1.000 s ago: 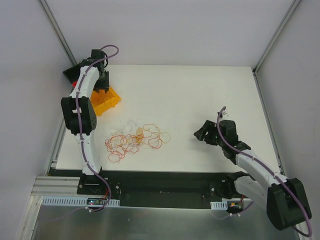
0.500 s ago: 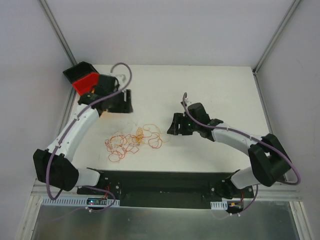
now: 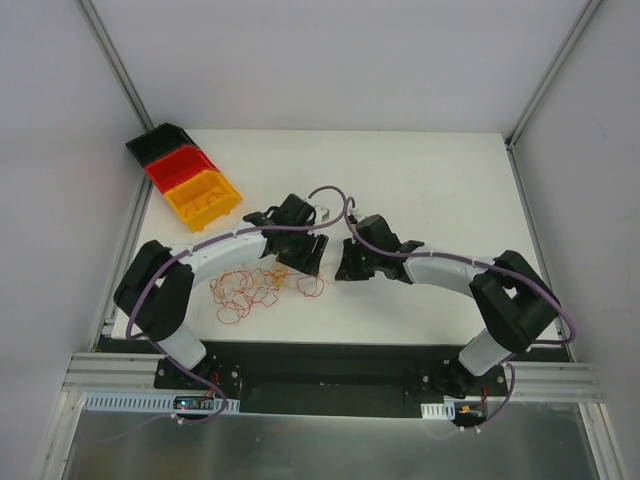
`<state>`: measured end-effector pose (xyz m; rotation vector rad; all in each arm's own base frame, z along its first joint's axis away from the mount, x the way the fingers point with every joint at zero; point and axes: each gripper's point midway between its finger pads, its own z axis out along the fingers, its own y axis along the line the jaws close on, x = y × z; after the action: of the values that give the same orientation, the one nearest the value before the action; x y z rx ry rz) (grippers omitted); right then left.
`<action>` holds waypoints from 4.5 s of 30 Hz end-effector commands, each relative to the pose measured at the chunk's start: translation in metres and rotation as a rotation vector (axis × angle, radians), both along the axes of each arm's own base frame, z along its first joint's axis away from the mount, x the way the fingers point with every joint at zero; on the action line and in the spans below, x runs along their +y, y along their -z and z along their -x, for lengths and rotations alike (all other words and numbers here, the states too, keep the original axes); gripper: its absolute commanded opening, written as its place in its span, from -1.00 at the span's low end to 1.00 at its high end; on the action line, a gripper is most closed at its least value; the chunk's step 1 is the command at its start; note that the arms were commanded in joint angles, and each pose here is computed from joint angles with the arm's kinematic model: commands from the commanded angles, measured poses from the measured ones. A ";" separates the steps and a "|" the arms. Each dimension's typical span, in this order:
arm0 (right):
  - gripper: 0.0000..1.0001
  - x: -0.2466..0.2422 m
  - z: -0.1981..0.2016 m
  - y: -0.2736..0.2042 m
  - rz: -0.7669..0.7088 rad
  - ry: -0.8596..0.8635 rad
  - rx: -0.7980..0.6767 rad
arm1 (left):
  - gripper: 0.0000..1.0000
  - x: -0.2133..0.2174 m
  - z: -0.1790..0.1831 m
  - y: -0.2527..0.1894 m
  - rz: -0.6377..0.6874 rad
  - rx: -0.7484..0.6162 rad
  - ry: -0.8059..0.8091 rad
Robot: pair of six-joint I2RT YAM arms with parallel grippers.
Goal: Untangle the cables
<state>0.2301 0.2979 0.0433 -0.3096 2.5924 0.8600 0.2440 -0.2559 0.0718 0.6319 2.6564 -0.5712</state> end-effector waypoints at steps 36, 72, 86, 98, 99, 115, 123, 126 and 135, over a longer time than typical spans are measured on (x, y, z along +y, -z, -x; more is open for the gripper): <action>0.12 -0.195 -0.061 -0.096 0.176 0.418 -0.302 | -1.00 0.042 0.035 -0.444 0.693 -0.789 -0.200; -0.14 -0.091 -0.081 -0.051 0.266 0.545 -0.292 | -1.00 0.046 0.026 -0.554 0.841 -1.006 -0.228; 0.41 -0.101 -0.096 -0.101 0.053 0.258 -0.305 | -1.00 0.065 -0.002 -0.539 0.646 -1.105 -0.314; 0.49 -0.078 -0.030 -0.083 -0.053 0.169 -0.305 | -1.00 0.101 -0.095 -0.440 0.226 -1.044 -0.435; 0.49 -0.079 -0.026 -0.078 -0.056 0.168 -0.295 | -1.00 0.107 -0.103 -0.434 0.210 -1.033 -0.450; 0.48 -0.079 -0.023 -0.058 -0.062 0.150 -0.308 | -1.00 0.195 -0.164 -0.408 0.173 -0.951 -0.649; 0.48 -0.079 -0.022 -0.058 -0.077 0.151 -0.320 | -1.00 0.236 -0.196 -0.374 0.084 -0.915 -0.738; 0.48 -0.079 -0.023 -0.058 -0.080 0.153 -0.320 | -1.00 0.241 -0.206 -0.365 0.082 -0.896 -0.749; 0.48 -0.079 -0.023 -0.057 -0.084 0.153 -0.320 | -1.00 0.255 -0.216 -0.364 0.057 -0.906 -0.782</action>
<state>0.2487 0.2138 0.0897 -0.1994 2.2973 0.7510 0.4574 -0.0079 0.4083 -0.1687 1.8705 -0.0764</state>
